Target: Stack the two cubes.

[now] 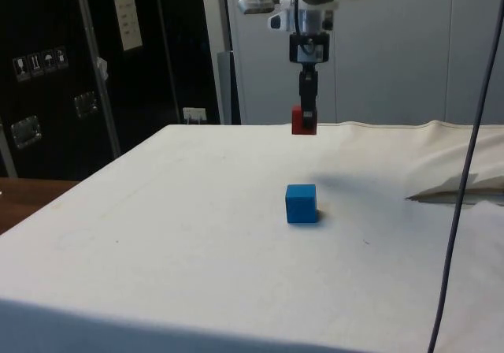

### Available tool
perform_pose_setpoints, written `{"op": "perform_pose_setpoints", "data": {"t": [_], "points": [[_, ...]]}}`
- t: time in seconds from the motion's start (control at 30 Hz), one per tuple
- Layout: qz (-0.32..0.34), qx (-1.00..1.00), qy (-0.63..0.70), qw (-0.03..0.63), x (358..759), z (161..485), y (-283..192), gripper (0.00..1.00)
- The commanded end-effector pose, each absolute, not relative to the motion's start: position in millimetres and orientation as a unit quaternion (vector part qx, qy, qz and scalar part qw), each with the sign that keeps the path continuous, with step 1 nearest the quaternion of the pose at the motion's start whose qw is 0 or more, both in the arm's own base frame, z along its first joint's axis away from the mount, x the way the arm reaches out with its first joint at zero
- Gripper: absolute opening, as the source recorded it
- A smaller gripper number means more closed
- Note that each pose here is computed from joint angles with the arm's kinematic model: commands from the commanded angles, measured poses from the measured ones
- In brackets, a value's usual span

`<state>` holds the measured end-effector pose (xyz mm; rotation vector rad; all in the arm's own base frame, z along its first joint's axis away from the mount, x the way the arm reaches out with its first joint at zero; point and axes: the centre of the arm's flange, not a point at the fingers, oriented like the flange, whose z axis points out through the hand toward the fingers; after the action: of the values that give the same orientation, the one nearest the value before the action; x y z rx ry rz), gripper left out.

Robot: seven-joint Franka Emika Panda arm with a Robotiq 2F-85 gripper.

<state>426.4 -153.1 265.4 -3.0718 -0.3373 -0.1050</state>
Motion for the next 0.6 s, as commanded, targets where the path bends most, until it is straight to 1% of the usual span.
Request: {"op": "perform_pose_setpoints", "data": {"t": [0.0, 0.17, 0.2, 0.23, 0.43, 0.47, 0.57], "points": [[-0.028, -0.994, -0.108, 0.017, 427.3, 263.8, -151.4, 0.01], [-0.023, -0.993, -0.111, 0.011, 430.0, 261.9, -137.3, 0.01], [-0.027, -0.993, -0.112, 0.019, 430.1, 264.0, -136.8, 0.01], [-0.022, -0.994, -0.111, 0.009, 430.5, 261.6, -135.0, 0.01], [-0.015, -0.993, -0.114, 0.001, 433.5, 260.3, -118.8, 0.01], [-0.018, -0.993, -0.115, 0.010, 433.2, 262.1, -119.7, 0.01], [-0.014, -0.993, -0.116, -0.004, 435.2, 262.5, -111.0, 0.01]]}}
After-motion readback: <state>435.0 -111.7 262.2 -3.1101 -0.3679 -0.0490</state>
